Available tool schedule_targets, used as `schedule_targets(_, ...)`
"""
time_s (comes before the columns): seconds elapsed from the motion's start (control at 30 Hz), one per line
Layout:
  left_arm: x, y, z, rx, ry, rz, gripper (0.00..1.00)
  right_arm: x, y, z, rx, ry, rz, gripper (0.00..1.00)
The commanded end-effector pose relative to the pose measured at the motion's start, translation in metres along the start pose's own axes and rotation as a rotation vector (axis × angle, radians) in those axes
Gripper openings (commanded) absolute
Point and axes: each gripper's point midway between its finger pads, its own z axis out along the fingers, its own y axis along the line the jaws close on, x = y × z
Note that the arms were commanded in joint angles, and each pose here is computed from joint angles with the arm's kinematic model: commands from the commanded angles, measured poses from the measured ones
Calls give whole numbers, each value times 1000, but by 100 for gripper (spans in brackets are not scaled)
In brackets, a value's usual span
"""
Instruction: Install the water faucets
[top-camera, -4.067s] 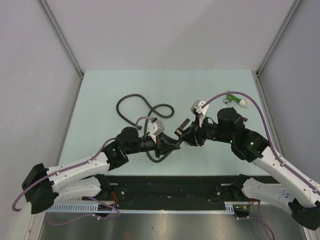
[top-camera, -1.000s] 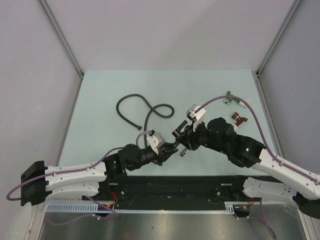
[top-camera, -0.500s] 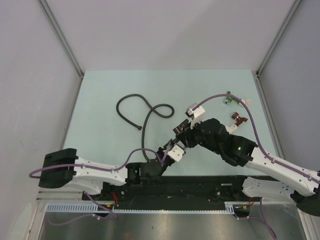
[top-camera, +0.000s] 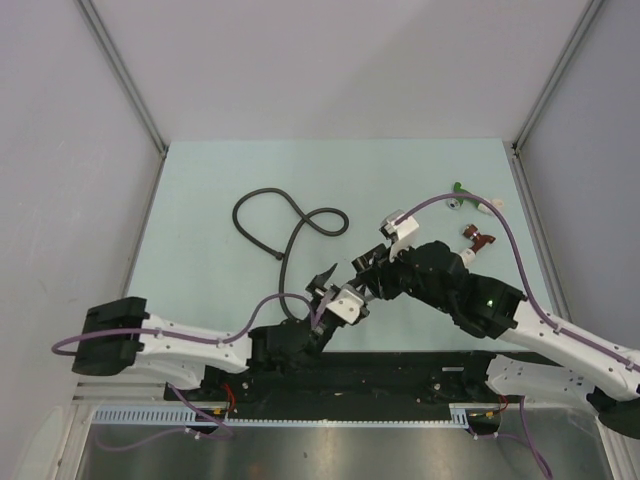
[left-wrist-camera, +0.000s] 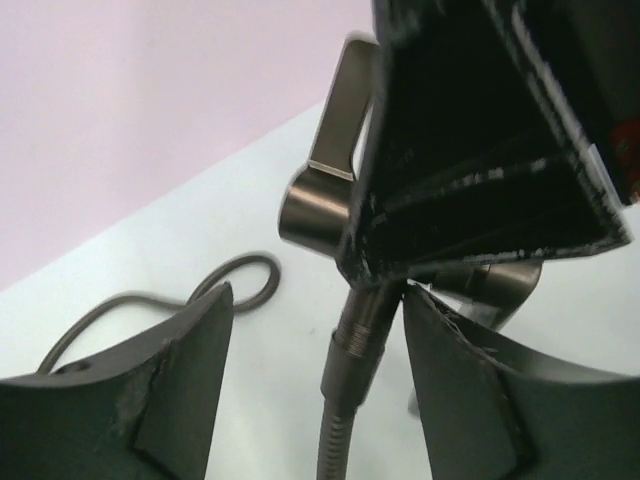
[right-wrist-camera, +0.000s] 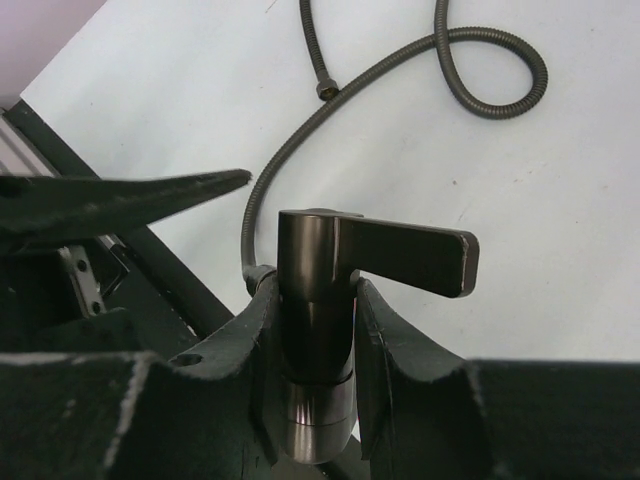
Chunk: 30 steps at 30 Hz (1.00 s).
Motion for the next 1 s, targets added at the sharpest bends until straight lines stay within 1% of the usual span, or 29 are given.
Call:
schedule_targets(0.0, -18, -8, -6, 174, -46, -127, 75, -27, 4, -15, -42, -107, 2, 0)
schedule_targets(0.03, -26, -9, -6, 238, -71, -193, 76, -28, 4, -16, -47, -109, 1, 0)
schedule_targets(0.07, -14, -11, -8, 281, -44, -185, 77, -30, 5, -19, -62, -116, -1, 0)
schedule_targets(0.1, -11, -4, -5, 297, -41, -207, 78, -30, 5, -20, -67, -117, -6, 0)
schedule_targets(0.13, -16, -8, -12, 382, -63, -263, 79, -30, 5, -21, -71, -118, -6, 0)
schedule_targets(0.17, -13, -10, -16, 432, -52, -269, 80, -31, 6, -23, -83, -120, -10, 0)
schedule_targets(0.2, -10, 0, -12, 428, -48, -288, 81, -31, 6, -24, -86, -123, -18, 0)
schedule_targets(0.23, -14, 5, -16, 450, -63, -323, 81, -31, 7, -25, -95, -123, -25, 0)
schedule_targets(0.27, -15, -4, -24, 545, -64, -324, 82, -31, 10, -26, -114, -123, -28, 0)
schedule_targets(0.3, -13, 4, -21, 547, -66, -321, 83, -32, 10, -26, -117, -127, -32, 0)
schedule_targets(0.33, -16, 4, -25, 582, -71, -356, 84, -31, 13, -27, -133, -125, -42, 0)
schedule_targets(0.37, -17, -5, -35, 677, -71, -360, 84, -31, 15, -27, -143, -127, -44, 0)
schedule_targets(0.47, -15, 0, -37, 733, -70, -414, 84, -34, 20, -30, -181, -142, -57, 0)
schedule_targets(0.5, -16, -2, -42, 802, -69, -442, 84, -34, 20, -30, -182, -147, -56, 0)
schedule_targets(0.53, -14, -4, -43, 833, -59, -458, 84, -33, 26, -32, -217, -144, -64, 0)
schedule_targets(0.57, -15, -7, -46, 874, -63, -465, 84, -34, 28, -32, -226, -147, -67, 0)
schedule_targets(0.6, -10, -13, -50, 935, -35, -482, 84, -35, 29, -33, -231, -151, -70, 0)
schedule_targets(0.63, -13, -15, -52, 970, -33, -486, 83, -35, 30, -34, -241, -151, -71, 0)
schedule_targets(0.7, -10, -22, -54, 1024, -10, -499, 82, -36, 33, -35, -256, -156, -77, 0)
schedule_targets(0.83, -16, -30, -55, 1089, -13, -517, 81, -34, 39, -36, -297, -152, -87, 0)
schedule_targets(0.97, -18, -36, -52, 1126, 3, -530, 77, -33, 44, -37, -324, -151, -98, 0)
